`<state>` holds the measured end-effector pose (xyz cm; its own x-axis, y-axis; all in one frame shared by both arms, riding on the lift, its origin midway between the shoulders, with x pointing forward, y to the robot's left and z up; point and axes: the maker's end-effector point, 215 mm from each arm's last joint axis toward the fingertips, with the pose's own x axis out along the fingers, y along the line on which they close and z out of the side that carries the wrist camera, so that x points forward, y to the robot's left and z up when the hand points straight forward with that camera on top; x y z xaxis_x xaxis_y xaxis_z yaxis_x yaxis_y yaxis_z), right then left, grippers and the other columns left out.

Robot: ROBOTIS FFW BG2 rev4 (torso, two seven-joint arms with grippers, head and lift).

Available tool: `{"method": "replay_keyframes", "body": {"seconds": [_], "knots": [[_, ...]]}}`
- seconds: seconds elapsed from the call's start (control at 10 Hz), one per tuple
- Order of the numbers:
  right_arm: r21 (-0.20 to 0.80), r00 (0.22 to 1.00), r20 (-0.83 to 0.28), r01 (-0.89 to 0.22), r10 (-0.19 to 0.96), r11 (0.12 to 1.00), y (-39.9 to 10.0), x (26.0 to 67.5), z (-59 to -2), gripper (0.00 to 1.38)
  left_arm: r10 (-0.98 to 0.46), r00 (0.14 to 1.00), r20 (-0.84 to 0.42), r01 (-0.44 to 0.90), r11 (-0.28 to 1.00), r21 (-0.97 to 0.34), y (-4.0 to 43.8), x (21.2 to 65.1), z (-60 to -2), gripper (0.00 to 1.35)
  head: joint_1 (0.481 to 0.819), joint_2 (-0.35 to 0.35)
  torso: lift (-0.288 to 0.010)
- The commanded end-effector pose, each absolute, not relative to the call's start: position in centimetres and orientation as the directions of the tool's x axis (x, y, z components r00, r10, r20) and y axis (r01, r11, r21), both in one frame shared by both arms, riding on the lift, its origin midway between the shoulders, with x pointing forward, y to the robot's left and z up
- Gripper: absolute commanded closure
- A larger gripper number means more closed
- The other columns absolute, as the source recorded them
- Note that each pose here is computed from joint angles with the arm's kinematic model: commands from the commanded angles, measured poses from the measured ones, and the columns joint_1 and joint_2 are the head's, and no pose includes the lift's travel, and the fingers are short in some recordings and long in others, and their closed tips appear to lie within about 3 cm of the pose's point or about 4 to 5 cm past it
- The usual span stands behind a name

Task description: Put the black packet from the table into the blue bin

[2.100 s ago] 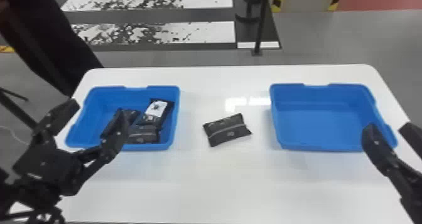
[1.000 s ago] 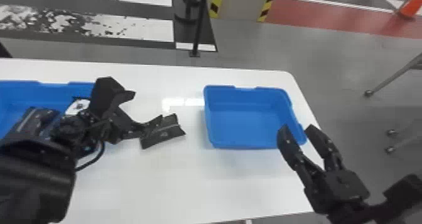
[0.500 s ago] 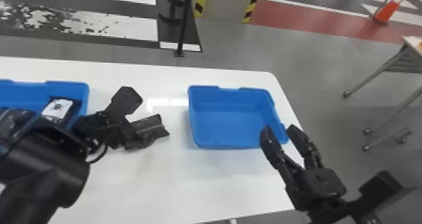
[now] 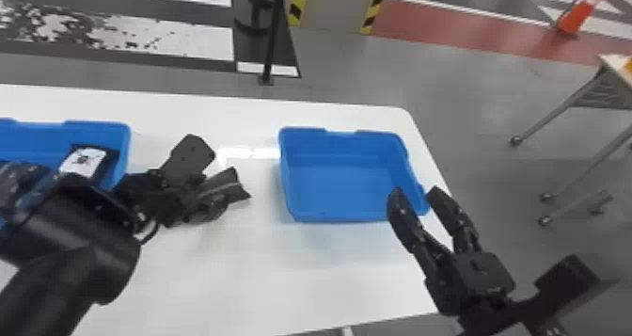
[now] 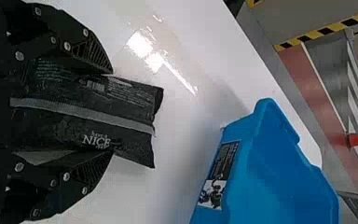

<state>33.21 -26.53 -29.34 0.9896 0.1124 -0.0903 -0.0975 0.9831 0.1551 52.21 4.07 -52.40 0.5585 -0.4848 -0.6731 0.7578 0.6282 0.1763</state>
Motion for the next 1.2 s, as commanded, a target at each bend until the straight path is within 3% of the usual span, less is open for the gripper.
{"method": "replay_keyframes", "body": {"seconds": [0.0,0.6,0.8,1.1], "knots": [[0.157,0.989,-0.093,-0.096,0.111,0.983,-26.5,33.2,-29.5,0.51,-0.496,0.602,-0.626,0.754,0.610,0.242,4.5,53.7,-50.7,1.24,0.695,-0.290,-0.110],[0.156,0.989,-0.093,-0.096,0.112,0.983,-26.5,33.1,-29.5,0.51,-0.628,0.613,-0.480,0.778,0.585,0.227,4.3,54.2,-45.1,1.21,0.695,-0.283,-0.110],[0.156,0.990,-0.091,-0.097,0.112,0.983,-26.5,33.1,-29.3,0.51,-0.589,0.724,-0.357,0.684,0.682,0.261,9.5,53.6,-37.7,1.21,0.695,-0.273,-0.110],[0.155,0.990,-0.084,-0.100,0.113,0.983,-26.4,33.4,-29.1,0.51,-0.415,0.817,-0.401,0.550,0.770,0.323,21.7,52.7,-37.8,1.21,0.695,-0.175,-0.110]]}}
